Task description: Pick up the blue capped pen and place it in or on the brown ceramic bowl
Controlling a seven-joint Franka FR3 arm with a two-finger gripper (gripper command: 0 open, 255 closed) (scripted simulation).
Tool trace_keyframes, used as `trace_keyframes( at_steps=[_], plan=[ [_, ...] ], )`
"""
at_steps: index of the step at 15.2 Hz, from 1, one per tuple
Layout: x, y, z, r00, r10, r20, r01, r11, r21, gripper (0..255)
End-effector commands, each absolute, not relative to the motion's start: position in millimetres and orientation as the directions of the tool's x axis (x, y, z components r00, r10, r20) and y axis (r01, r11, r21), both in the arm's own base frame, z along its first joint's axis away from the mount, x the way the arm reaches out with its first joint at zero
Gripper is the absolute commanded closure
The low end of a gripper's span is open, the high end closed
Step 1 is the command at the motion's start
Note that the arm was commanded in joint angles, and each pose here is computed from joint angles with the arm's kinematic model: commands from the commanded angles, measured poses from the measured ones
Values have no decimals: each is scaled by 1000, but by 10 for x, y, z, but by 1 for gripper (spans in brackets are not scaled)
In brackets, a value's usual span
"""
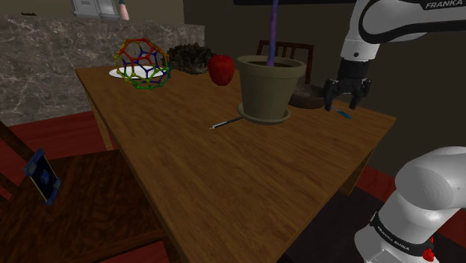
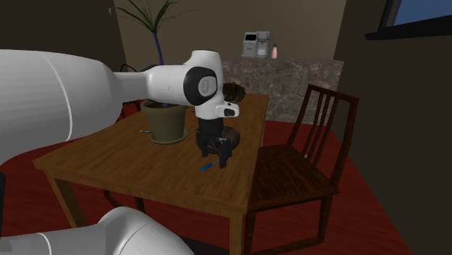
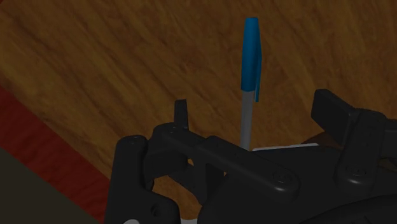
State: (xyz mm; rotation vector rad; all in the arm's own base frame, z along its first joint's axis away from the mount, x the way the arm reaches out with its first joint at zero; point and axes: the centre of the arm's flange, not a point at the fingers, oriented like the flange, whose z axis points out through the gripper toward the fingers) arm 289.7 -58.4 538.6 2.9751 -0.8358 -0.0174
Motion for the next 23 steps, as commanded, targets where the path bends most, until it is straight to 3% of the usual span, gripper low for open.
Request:
trace_keyframes(
  at_steps=[1, 2, 3, 11, 23],
  plan=[
    [2899, -588, 5368, 853, -521, 0, -521, -852, 54, 0],
    [2899, -588, 5368, 853, -521, 0, -521, -852, 54, 0],
    [2897, -590, 5370, 853, -521, 0, -521, -852, 54, 255],
    [2922, -605, 5313, 854, -520, 0, -520, -853, 54, 255],
    [2899, -588, 5949, 853, -521, 0, -521, -852, 54, 255]
  ],
)
